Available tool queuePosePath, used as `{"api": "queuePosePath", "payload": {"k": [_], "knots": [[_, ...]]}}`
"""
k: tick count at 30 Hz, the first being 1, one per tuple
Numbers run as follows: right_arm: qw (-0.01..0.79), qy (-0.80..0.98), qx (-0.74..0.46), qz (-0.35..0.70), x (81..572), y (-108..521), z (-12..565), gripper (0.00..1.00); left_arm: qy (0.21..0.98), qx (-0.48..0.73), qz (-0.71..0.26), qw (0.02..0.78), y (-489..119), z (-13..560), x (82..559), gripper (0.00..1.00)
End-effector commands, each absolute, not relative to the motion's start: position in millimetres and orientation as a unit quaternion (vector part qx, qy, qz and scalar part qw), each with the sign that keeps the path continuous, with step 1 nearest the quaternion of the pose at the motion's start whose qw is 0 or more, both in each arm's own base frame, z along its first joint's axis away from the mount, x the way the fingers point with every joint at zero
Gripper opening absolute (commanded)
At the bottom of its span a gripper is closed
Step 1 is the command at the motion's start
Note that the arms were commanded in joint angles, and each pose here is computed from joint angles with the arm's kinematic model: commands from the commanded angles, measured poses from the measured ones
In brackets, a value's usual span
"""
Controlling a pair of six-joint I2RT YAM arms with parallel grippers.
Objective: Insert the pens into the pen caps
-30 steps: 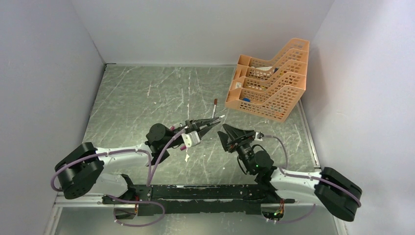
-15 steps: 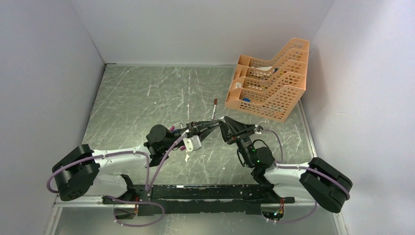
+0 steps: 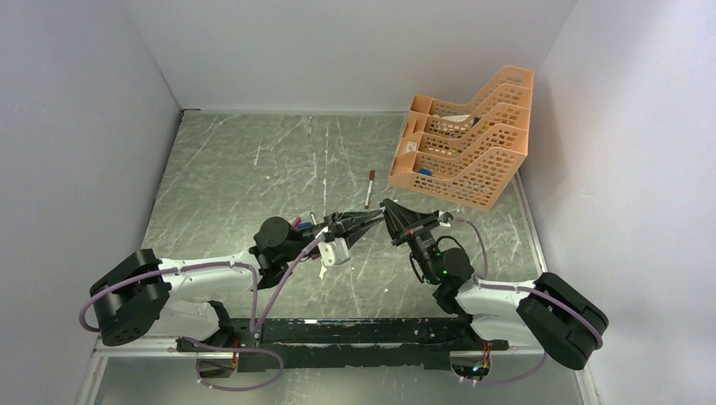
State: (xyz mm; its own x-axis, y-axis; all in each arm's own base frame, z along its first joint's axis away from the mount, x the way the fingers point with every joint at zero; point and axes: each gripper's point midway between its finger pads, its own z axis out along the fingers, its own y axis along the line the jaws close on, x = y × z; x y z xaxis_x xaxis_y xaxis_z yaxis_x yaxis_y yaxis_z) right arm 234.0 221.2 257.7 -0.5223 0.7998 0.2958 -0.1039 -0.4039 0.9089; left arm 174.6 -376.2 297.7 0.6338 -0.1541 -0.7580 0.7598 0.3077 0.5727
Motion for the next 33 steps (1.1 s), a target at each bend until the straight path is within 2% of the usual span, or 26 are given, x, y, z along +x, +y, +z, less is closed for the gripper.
{"api": "queuePosePath", "payload": {"k": [1,4,5,6,7,11,13,16,22,26,33], "knots": [[0.320,0.444,0.360,0.756,233,221,274,0.00,0.321,0.485,-0.339,0.739,-378,303,170,0.23],[0.354,0.457,0.336,0.743,234,221,275,0.00,0.353,0.477,-0.361,0.720,-382,307,173,0.46],[0.368,0.467,0.327,0.734,235,221,273,0.00,0.374,0.470,-0.369,0.709,-384,307,176,0.65],[0.384,0.476,0.316,0.725,237,221,272,0.00,0.409,0.456,-0.375,0.695,-385,306,182,0.91],[0.405,0.490,0.300,0.712,239,222,271,0.00,0.435,0.438,-0.379,0.689,-387,315,189,0.99],[0.488,0.528,0.214,0.661,244,216,273,0.00,0.564,0.379,-0.358,0.640,-383,317,217,1.00],[0.526,0.552,0.168,0.625,246,213,273,0.00,0.596,0.364,-0.350,0.624,-378,316,228,1.00],[0.576,0.604,0.089,0.543,250,214,276,0.00,0.597,0.366,-0.389,0.599,-375,317,226,0.99],[0.626,0.654,-0.061,0.420,242,210,280,0.00,0.581,0.420,-0.500,0.485,-382,312,195,0.94],[0.647,0.637,-0.106,0.406,228,204,298,0.00,0.580,0.430,-0.529,0.447,-385,311,187,0.95],[0.643,0.588,-0.124,0.476,205,215,309,0.00,0.538,0.426,-0.579,0.439,-385,322,171,0.94]]}}
